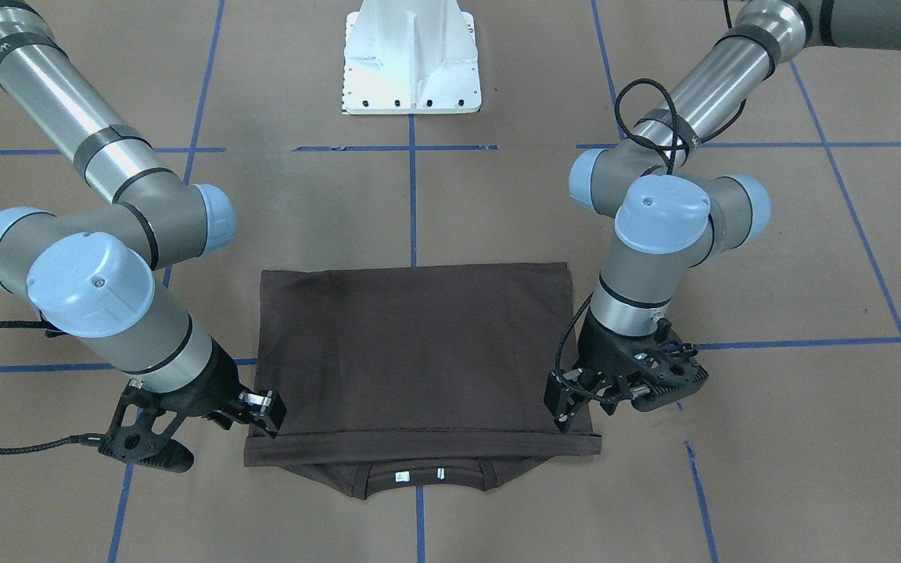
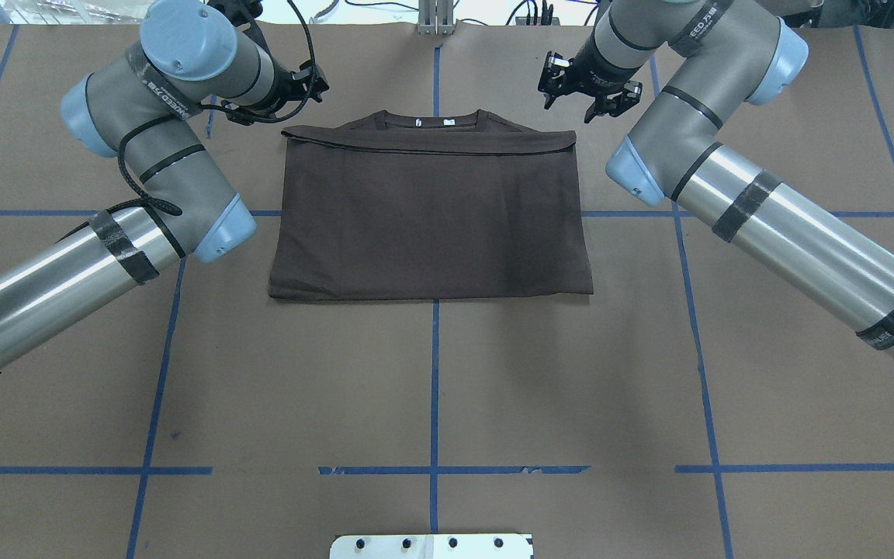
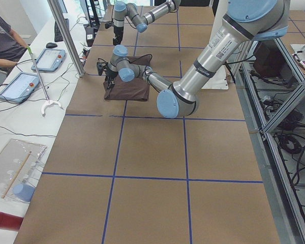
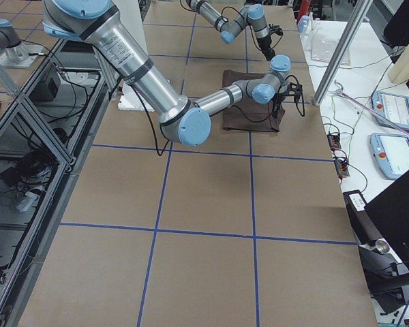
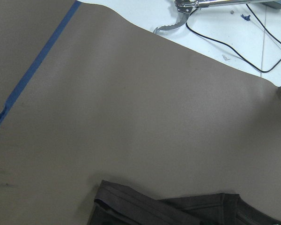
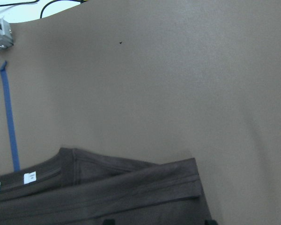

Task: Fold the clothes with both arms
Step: 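Move the right gripper to the folded shirt's side edge while the left gripper rises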

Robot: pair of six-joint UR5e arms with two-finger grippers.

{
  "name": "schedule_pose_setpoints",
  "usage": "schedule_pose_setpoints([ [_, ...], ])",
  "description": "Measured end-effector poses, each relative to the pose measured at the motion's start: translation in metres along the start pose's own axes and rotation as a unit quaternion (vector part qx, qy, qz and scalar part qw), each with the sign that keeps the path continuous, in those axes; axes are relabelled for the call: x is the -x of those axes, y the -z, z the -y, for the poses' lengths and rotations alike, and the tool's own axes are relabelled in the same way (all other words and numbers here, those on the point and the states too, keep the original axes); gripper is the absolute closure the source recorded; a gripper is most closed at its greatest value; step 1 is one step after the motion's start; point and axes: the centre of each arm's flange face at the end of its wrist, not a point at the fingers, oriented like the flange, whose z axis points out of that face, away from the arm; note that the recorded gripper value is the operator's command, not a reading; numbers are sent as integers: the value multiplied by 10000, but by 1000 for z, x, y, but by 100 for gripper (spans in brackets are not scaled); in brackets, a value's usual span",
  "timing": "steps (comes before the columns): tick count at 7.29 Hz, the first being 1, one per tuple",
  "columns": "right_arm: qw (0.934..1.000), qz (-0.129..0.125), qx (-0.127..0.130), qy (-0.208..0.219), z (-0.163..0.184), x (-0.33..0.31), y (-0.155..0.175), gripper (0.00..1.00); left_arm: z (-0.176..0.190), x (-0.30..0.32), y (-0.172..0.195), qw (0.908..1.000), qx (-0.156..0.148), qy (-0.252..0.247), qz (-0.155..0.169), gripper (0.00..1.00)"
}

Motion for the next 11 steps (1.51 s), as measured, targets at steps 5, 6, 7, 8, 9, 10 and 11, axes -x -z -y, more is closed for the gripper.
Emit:
schedule_pose_setpoints([
  [5, 9993, 76, 358, -44, -165, -71, -13, 0, -15, -5, 41, 9996, 243, -47, -123, 0],
  [6, 9992, 7, 408, -31, -179, -83, -18, 0, -19, -4, 51, 9995, 255, -43, -170, 0],
  [7, 9989, -39, 467, -4, -190, -88, -24, 0, -22, -4, 62, 9994, 253, -53, -226, 0],
  [8, 9986, -63, 517, 38, -199, -87, -30, 1, -24, -4, 69, 9993, 248, -77, -256, 0],
  [9, 9984, -105, 547, 83, -206, -86, -37, 1, -24, -4, 71, 9993, 241, -108, -273, 0],
  [10, 9982, -154, 566, 113, -213, -87, -44, 9, -25, -5, 74, 9992, 236, -124, -289, 0],
  [11, 9980, -189, 583, 130, -218, -87, -49, 33, -25, -5, 76, 9992, 232, -132, -308, 0],
])
